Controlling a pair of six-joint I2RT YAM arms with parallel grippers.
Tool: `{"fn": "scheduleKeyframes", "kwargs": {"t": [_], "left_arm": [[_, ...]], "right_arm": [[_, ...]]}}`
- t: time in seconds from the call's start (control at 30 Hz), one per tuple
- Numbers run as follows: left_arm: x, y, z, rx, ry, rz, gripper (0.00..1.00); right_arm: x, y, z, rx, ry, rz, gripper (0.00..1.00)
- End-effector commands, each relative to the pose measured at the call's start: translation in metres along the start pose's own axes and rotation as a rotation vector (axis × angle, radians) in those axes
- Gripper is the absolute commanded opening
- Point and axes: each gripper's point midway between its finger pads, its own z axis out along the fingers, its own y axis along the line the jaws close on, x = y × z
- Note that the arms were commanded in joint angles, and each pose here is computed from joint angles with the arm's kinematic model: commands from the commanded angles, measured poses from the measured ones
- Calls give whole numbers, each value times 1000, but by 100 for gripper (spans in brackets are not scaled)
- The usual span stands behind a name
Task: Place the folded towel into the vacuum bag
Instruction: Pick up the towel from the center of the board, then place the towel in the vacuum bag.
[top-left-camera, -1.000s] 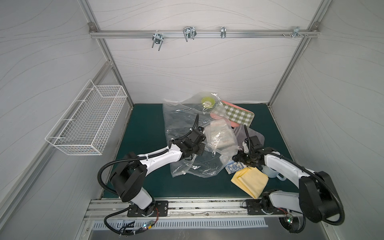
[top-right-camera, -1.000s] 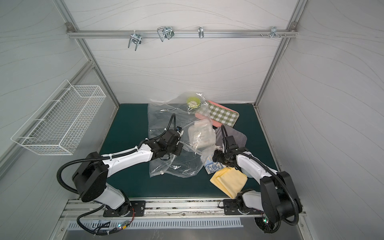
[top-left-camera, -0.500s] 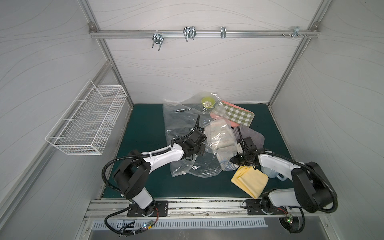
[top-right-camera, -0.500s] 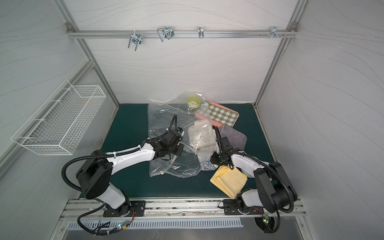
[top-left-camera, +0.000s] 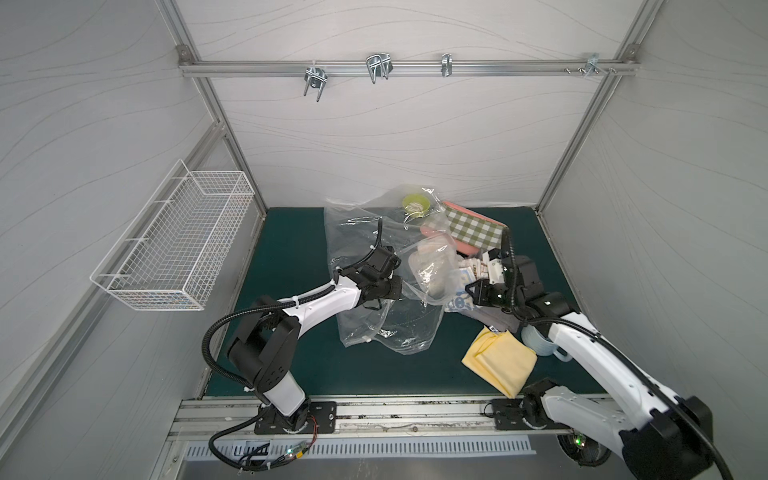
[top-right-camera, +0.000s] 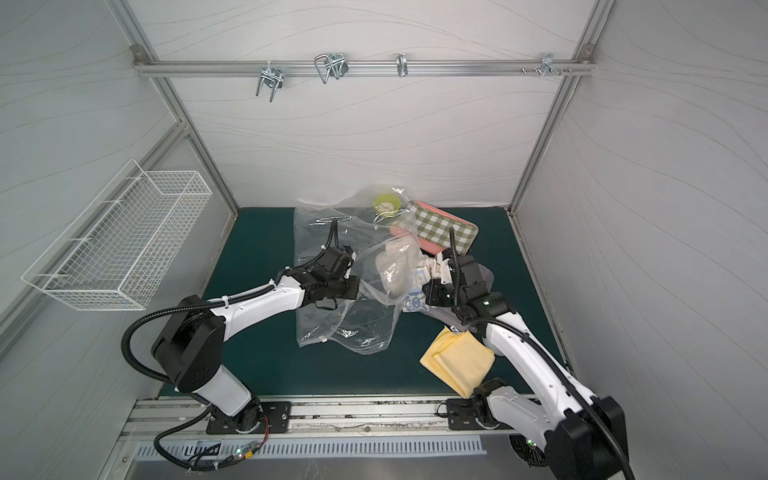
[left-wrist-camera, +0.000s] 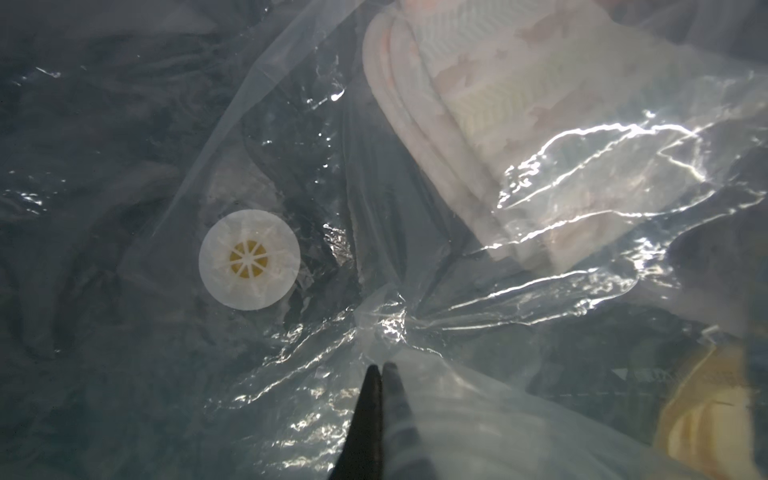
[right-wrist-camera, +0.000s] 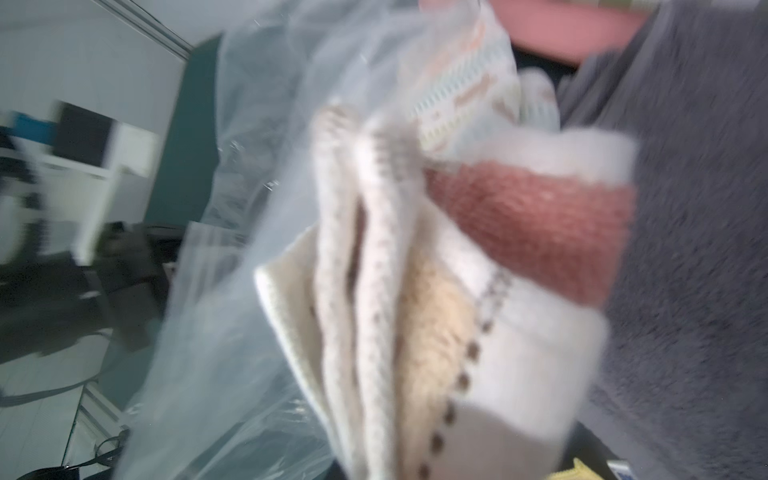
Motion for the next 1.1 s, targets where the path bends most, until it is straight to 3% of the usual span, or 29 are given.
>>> {"fn": "scheduleKeyframes", "kwargs": {"t": [0.0,0.13,0.23,0.33,0.47,0.57,0.73,0.93,1.07], "left_arm": [[-13,-13,1,51,-1,-38,0],[-14,-20,2,82,11,-45,0],[-17,-24,2,97,10,-49,0],[-23,-30,2,127,13,-64,0],[-32,-35,-2,165,15,-86,0],[-39,-36,-7,186,9,-103,0],[-49,-37,-22,219,-11,-114,0],[-48,-35,-44,207,-5,-55,0],[-39,-44,-57,250,34,-35,0]], "right_arm": [[-30,22,-41,-20,-112,-119,0],[-56,78,-83,-193,-237,-265,0],[-53,117,-93,-357,-235,-299,0],[-26,149,-82,-495,-160,-327,0],[32,169,-37,-550,8,-350,0],[66,162,-1,-529,124,-316,0],[96,102,57,-280,223,-212,0],[84,21,72,-63,150,116,0],[79,6,71,-12,139,126,0]]}}
